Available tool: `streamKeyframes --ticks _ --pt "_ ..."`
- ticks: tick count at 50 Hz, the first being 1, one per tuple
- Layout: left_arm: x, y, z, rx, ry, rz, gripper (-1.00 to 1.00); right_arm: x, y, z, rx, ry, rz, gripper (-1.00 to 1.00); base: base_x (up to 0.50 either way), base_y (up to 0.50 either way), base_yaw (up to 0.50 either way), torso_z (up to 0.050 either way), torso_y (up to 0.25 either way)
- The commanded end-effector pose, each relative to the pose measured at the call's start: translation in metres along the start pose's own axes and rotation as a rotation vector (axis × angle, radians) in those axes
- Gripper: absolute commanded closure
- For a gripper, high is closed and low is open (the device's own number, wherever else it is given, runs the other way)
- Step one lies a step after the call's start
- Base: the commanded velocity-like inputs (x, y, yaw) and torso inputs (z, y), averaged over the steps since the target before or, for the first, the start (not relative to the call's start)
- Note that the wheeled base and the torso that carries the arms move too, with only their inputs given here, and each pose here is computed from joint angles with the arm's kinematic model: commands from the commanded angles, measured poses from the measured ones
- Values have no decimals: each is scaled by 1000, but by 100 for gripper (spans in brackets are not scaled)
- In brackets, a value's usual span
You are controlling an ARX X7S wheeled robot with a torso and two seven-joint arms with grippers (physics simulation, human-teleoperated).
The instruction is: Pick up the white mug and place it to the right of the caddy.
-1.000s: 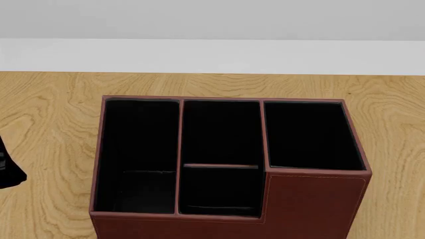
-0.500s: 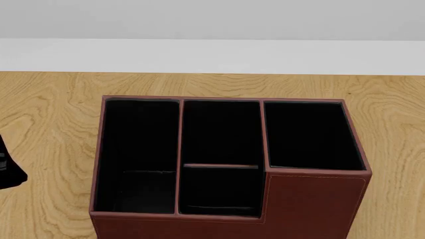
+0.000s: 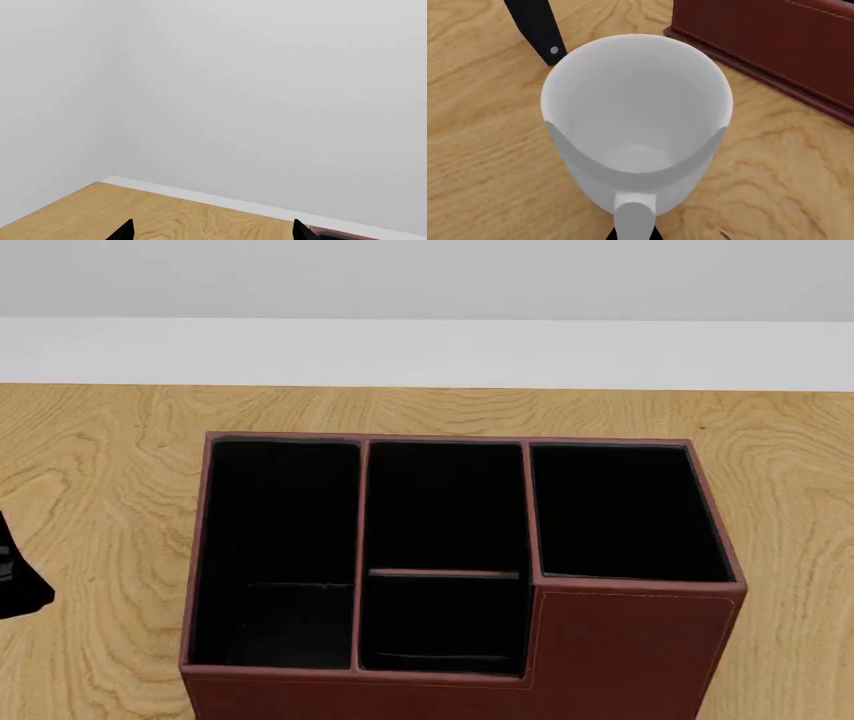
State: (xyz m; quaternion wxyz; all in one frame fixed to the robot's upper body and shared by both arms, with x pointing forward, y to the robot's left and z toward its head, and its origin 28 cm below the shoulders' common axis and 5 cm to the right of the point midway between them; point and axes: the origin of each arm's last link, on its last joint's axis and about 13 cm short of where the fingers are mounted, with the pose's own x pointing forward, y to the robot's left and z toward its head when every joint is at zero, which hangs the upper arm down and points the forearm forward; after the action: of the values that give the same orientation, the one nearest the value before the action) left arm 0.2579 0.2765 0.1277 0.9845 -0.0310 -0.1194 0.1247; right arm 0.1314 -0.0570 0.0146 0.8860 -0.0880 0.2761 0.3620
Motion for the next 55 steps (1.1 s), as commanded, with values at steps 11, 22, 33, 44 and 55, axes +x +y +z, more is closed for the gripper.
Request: streamKeyframes --ticks 11,22,33,44,55 --pt "0 1 1 -1 -2 6 -100 -17 7 16 -78 -63 -79 100 0 0 0 0 0" --pt "0 1 2 -4 -5 12 -100 -31 13 29 -116 -105 -98 100 0 0 0 0 0" --pt "-1 1 2 -4 -5 9 -100 -36 15 34 -130 -127 -107 100 0 0 0 0 1" --pt "-1 1 3 -4 -5 9 -100 -46 19 44 -163 -159 -122 100 0 0 0 0 0" --pt "0 3 3 -8 -8 19 -100 -55 18 60 -188 -221 -156 100 0 0 0 0 1"
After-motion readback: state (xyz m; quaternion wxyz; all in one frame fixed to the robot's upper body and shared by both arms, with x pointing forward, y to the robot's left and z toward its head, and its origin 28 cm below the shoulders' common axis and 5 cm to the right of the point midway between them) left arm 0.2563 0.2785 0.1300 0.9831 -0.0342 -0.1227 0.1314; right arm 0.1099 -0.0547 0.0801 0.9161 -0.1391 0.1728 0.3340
